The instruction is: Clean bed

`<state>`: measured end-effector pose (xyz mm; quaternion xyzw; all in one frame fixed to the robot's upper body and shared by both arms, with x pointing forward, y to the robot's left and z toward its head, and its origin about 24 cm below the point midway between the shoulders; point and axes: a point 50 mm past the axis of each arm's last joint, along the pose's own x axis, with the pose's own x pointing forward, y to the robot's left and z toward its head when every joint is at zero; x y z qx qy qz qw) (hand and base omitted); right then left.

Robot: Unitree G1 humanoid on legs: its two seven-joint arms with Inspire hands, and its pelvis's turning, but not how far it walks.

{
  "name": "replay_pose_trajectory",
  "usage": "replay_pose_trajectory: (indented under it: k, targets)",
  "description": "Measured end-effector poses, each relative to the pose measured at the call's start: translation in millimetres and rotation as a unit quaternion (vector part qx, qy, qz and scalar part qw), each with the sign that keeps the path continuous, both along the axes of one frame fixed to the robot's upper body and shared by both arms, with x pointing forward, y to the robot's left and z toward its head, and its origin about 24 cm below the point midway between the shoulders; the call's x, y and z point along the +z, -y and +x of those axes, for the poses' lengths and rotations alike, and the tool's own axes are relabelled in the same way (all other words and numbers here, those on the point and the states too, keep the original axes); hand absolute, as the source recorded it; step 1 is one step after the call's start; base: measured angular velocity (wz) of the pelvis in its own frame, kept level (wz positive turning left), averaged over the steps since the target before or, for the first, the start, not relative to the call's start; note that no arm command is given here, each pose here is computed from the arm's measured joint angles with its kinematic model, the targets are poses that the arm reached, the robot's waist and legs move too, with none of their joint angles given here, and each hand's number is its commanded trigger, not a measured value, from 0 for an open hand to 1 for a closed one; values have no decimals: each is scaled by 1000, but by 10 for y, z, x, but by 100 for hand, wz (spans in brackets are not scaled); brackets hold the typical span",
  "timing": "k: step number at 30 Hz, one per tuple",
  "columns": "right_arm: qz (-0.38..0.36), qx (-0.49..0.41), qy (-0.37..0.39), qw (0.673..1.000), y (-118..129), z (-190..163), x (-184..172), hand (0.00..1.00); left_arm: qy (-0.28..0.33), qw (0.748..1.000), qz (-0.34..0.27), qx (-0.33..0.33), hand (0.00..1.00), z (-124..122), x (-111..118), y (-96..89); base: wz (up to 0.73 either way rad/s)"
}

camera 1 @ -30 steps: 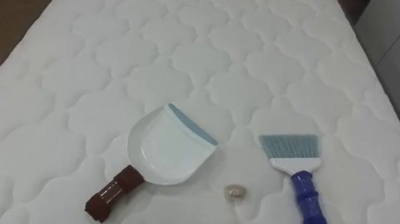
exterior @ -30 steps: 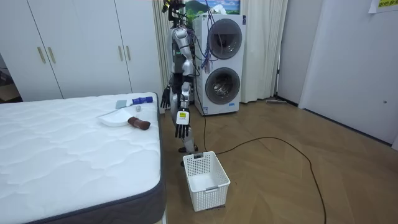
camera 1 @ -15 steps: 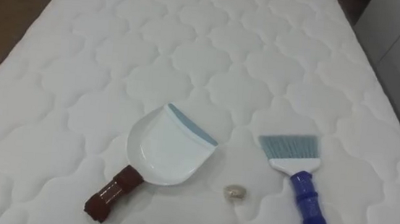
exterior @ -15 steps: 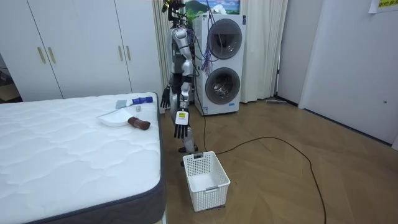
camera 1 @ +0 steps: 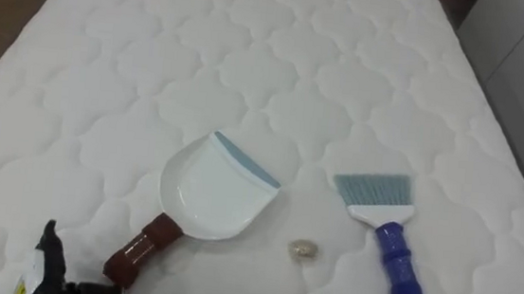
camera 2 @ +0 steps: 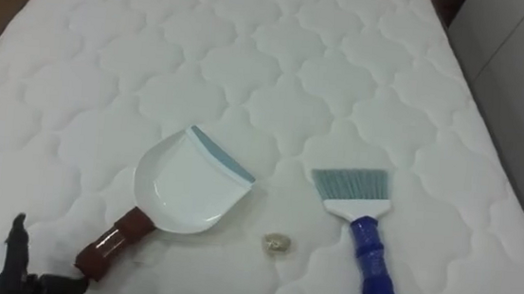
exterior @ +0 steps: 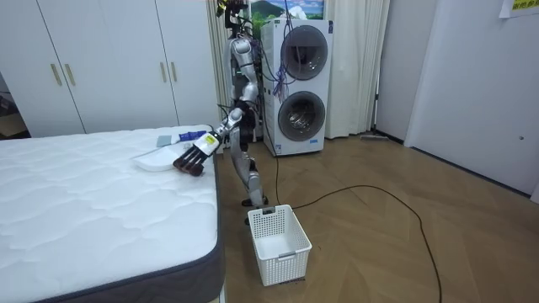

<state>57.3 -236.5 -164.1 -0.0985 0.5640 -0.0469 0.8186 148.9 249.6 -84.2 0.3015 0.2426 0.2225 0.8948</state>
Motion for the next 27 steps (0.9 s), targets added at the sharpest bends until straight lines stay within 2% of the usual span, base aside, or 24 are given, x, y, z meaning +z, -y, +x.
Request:
replay_pose_trajectory:
  k: [3, 15, 27]
  targets:
    - [1, 0, 3, 1000, -9, 1, 0, 0, 22, 1000, 5, -11, 0, 73, 69, 27, 0]
    - [3, -1, 6, 1000, -16, 26, 1, 0, 48, 998, 12, -33, 0, 212, 144, 90, -3]
    - [1, -20, 14, 1000, -5, 49, 9, 0, -13, 997, 4, -75, 0, 167, -60, 195, -2]
